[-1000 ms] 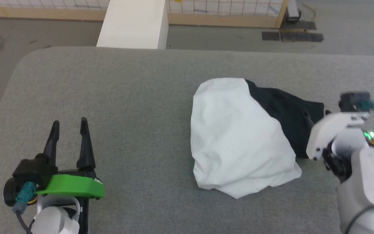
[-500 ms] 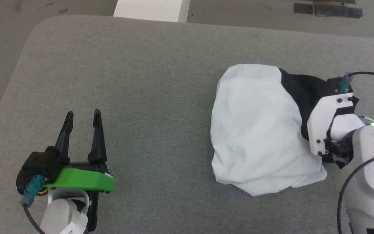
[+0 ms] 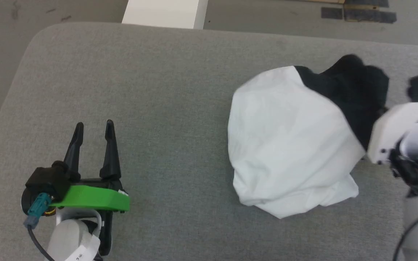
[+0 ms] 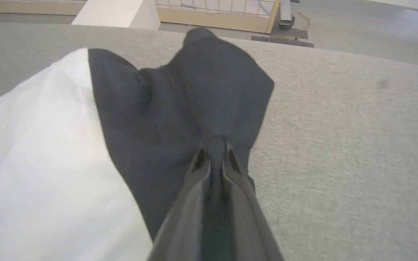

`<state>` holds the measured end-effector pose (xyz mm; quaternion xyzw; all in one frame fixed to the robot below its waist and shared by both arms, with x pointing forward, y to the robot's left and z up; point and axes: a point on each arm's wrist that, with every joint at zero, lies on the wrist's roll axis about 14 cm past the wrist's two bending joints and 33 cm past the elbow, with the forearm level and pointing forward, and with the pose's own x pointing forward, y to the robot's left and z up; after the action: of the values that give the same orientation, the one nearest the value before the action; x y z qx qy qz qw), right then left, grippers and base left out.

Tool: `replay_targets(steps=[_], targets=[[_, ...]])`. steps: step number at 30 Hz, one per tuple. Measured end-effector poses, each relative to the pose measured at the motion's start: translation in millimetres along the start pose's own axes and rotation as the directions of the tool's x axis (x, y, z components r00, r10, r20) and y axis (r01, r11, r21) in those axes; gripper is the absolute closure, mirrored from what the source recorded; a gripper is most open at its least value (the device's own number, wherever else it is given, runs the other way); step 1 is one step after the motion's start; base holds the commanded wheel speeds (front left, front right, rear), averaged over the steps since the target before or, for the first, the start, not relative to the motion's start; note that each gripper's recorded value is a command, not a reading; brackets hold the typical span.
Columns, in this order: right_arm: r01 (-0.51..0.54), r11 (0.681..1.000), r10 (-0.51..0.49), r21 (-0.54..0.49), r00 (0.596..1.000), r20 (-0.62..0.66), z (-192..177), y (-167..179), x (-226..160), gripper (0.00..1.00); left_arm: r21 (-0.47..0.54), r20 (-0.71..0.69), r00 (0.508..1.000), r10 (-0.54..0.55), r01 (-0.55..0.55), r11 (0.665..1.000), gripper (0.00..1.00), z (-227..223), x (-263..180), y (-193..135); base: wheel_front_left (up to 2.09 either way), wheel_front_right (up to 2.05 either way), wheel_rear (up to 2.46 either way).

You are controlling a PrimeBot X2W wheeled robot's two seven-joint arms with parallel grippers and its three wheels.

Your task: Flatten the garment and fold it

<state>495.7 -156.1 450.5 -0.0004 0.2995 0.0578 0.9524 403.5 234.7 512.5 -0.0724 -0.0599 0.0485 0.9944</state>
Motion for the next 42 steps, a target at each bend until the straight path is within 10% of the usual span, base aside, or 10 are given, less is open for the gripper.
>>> replay_targets(steps=[6,12,13,14,18,25,30,36,42], targets=[[0.248,0.961,-0.25,0.123,0.968,-0.003,-39,-89,-72,1.0,-0.014,0.032,0.997,-0.066,0.066,0.998,0.0,10,1,-23,0.0,0.0,0.0],[0.259,0.934,-0.186,0.245,0.941,-0.283,-147,-92,-112,0.97,-0.032,0.035,0.992,-0.118,0.119,0.992,0.0,10,3,-42,0.0,0.0,0.0],[0.253,0.933,-0.188,0.257,0.949,-0.254,-144,-93,-112,0.15,-0.034,0.035,0.992,-0.124,0.125,0.992,0.0,10,3,-44,0.0,0.0,0.0],[0.242,0.931,-0.185,0.275,0.958,-0.217,-139,-92,-112,0.0,-0.036,0.033,0.991,-0.131,0.132,0.991,0.0,9,3,-46,0.0,0.0,0.0],[0.192,0.911,-0.22,0.365,0.975,0.037,-96,-100,-110,0.0,-0.046,0.034,0.988,-0.153,0.155,0.987,0.0,10,2,-54,0.0,0.0,0.0],[0.165,0.888,-0.33,0.429,0.878,0.346,-37,-122,-124,0.0,-0.178,0.006,0.964,-0.267,0.264,0.948,0.0,12,5,-100,0.0,0.0,0.0],[0.167,0.897,-0.319,0.409,0.886,0.337,-40,-117,-118,0.0,-0.28,-0.105,0.837,-0.537,0.494,0.823,0.0,15,13,-193,0.0,0.0,0.0],[0.172,0.901,-0.31,0.398,0.897,0.314,-47,-114,-114,0.0,-0.327,-0.458,0.476,-0.75,0.695,0.641,0.0,-33,-26,-279,0.0,0.0,0.0],[0.215,0.886,-0.349,0.41,0.893,0.285,-59,-127,-118,0.0,-0.265,-0.688,0.333,-0.645,0.713,0.65,0.0,-87,-33,-265,0.0,0.0,0.0]])
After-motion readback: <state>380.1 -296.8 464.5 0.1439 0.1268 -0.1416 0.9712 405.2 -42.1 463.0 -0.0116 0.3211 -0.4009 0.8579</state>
